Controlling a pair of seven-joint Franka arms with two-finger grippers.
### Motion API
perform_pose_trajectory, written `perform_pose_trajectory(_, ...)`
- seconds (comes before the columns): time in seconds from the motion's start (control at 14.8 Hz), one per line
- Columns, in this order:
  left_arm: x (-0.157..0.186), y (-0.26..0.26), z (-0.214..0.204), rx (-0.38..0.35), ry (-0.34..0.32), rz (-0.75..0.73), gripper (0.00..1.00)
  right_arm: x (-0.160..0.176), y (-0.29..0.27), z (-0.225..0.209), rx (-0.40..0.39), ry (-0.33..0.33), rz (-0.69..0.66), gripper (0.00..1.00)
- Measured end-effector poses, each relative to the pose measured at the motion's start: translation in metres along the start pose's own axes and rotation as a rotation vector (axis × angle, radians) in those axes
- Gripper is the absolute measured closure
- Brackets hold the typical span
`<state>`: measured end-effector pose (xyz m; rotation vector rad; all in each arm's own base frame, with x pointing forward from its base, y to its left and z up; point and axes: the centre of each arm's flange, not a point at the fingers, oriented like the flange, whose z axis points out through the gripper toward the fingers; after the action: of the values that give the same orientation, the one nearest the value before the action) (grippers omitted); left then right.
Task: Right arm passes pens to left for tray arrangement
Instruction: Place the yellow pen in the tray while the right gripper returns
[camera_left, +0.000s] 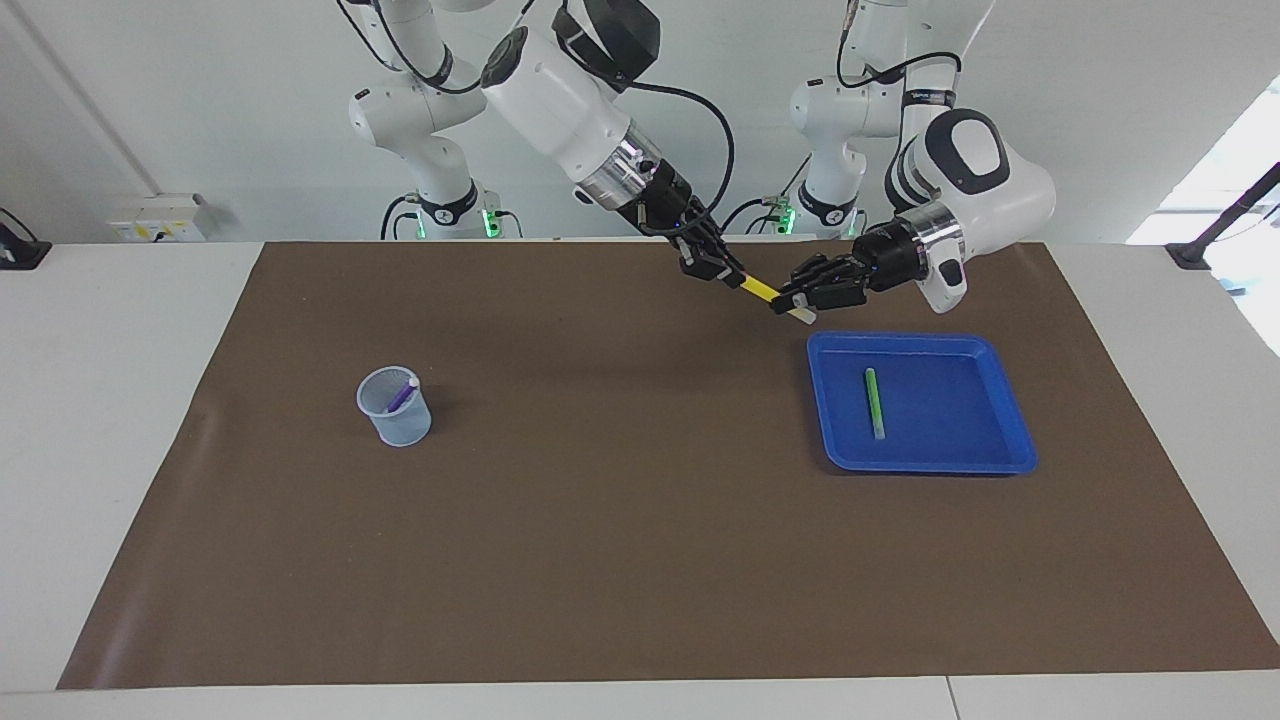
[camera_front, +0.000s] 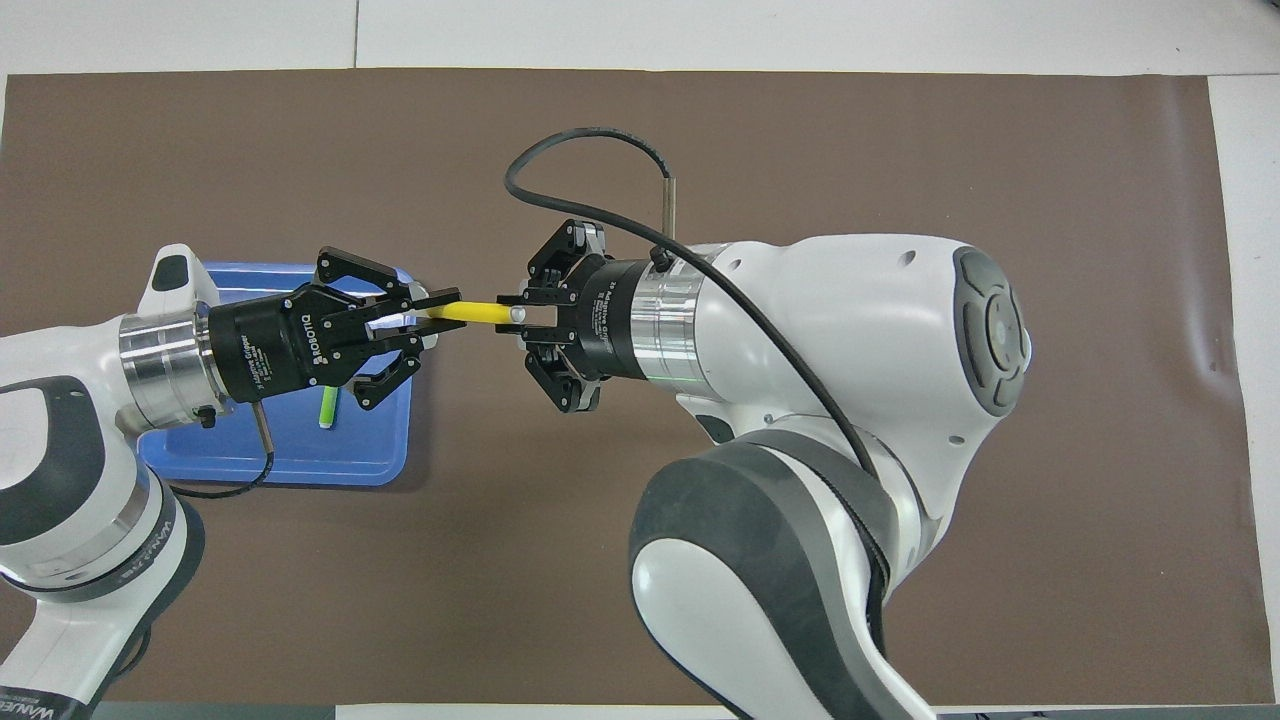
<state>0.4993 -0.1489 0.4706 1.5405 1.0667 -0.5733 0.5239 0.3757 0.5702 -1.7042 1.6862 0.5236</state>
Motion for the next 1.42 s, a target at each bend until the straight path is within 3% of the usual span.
perform_pose_trajectory(0.2, 0.000, 0.000, 0.000, 0.001, 0.000, -0.003, 0.82, 0.000, 0.000, 0.000, -0.001, 0.004, -0.005, 0.83)
perform_pose_trajectory(0.27, 0.000, 0.000, 0.000, 0.000, 0.000, -0.003, 0.82, 0.000, 0.001, 0.001, -0.009, 0.008, -0.007, 0.79)
perform_pose_trajectory(0.68, 0.001, 0.000, -0.001, -0.002, 0.003, -0.004, 0.82, 0.014, -0.016, -0.019, -0.004, 0.118, -0.088, 0.16)
perform_pose_trajectory(0.81, 0.004, -0.002, -0.003, 0.017, 0.030, 0.011, 0.82, 0.029, -0.029, -0.035, -0.002, 0.138, -0.128, 0.00)
perform_pose_trajectory(1.08, 0.012, -0.010, -0.006, 0.222, 0.164, 0.142, 0.82, 0.064, -0.048, -0.080, -0.048, 0.256, -0.381, 0.00)
perform_pose_trajectory(1.42, 0.022, -0.002, -0.018, 0.526, 0.316, 0.351, 0.82, 0.113, -0.059, -0.134, -0.210, 0.429, -0.805, 0.00)
